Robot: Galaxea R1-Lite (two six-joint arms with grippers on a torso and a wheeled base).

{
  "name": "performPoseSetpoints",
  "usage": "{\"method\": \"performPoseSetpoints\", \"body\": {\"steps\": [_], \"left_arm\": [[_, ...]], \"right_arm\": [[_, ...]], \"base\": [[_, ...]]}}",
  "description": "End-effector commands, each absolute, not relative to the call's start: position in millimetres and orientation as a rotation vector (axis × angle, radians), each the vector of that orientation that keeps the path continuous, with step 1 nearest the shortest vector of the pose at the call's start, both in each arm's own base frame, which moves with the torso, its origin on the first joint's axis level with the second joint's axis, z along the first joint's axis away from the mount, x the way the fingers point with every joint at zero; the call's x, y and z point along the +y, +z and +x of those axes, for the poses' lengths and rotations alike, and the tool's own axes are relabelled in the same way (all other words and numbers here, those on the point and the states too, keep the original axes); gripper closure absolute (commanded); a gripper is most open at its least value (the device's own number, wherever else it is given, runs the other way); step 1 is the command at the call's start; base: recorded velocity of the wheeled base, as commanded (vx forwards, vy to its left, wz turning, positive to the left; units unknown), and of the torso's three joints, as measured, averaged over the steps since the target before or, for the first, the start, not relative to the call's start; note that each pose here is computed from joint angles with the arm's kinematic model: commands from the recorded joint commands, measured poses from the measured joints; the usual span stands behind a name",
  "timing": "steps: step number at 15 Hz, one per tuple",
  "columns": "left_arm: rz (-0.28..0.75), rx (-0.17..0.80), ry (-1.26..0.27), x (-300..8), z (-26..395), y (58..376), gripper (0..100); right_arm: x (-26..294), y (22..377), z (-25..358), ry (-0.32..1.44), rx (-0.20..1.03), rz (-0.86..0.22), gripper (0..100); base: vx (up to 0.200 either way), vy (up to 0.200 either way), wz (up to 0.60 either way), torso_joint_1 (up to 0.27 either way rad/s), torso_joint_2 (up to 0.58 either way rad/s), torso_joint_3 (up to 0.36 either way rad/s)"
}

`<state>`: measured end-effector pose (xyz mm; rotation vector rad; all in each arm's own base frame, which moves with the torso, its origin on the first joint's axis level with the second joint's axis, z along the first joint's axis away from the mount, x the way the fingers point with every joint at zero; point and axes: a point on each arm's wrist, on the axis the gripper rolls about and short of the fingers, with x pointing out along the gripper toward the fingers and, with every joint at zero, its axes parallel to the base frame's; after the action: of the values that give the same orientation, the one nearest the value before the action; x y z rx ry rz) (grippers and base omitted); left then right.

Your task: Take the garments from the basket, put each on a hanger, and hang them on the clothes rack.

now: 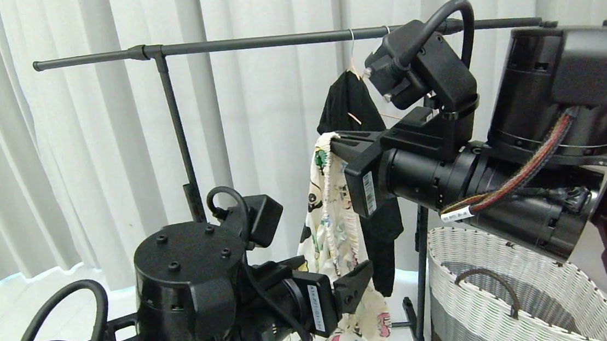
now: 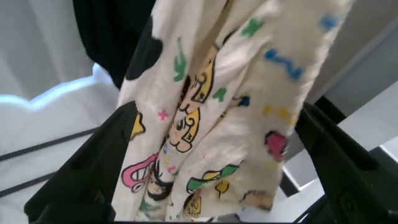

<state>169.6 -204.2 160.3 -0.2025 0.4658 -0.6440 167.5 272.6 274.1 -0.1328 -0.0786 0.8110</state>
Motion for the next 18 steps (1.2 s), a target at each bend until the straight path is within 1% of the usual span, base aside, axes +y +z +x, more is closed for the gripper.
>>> {"method": "performPoseSetpoints", "body": {"steps": [1, 5, 6, 7, 8, 11, 15, 16, 18], "left_arm": [[-0.195, 0.477, -0.637, -203.0, 169.6, 156.6, 0], [-0.193, 0.467, -0.672, -202.6, 159.1, 160.2, 0], [-0.166, 0.474, -0.678, -200.4, 155.4, 156.3, 0], [-0.115, 0.48, -0.687, -197.5, 151.9, 150.3, 0], [-0.085, 0.47, -0.699, -194.8, 149.3, 147.6, 0], [-0.082, 0.476, -0.69, -193.8, 151.3, 144.1, 0], [-0.064, 0.51, -0.652, -193.1, 160.9, 133.4, 0], [-0.041, 0.535, -0.645, -190.0, 158.4, 126.0, 0], [0.053, 0.56, -0.652, -178.5, 149.2, 113.4, 0]], "right_arm": [[272.7, 274.0, 168.0, 0.81, -0.079, -0.133, 100], [273.7, 273.5, 168.1, 0.812, -0.078, -0.134, 100], [273.9, 273.5, 167.6, 0.813, -0.078, -0.134, 100], [274.7, 273.8, 166.4, 0.818, -0.078, -0.134, 100], [276.1, 275.9, 163.8, 0.827, -0.081, -0.131, 100], [278.6, 281.6, 160.6, 0.839, -0.086, -0.128, 100], [278.9, 283.7, 158.6, 0.843, -0.089, -0.126, 100], [275.6, 284.2, 159.7, 0.831, -0.088, -0.126, 100], [263.1, 285.4, 169.4, 0.756, -0.081, -0.129, 100]], "base": [[0.0, 0.0, 0.0, 0.0, 0.0, 0.0], [0.0, 0.0, 0.0, 0.0, 0.0, 0.0], [0.0, 0.0, 0.0, 0.0, 0.0, 0.0], [0.0, 0.0, 0.0, 0.0, 0.0, 0.0], [0.0, 0.0, 0.0, 0.0, 0.0, 0.0], [0.0, 0.0, 0.0, 0.0, 0.0, 0.0], [0.0, 0.0, 0.0, 0.0, 0.0, 0.0], [0.0, 0.0, 0.0, 0.0, 0.0, 0.0], [0.0, 0.0, 0.0, 0.0, 0.0, 0.0]]}}
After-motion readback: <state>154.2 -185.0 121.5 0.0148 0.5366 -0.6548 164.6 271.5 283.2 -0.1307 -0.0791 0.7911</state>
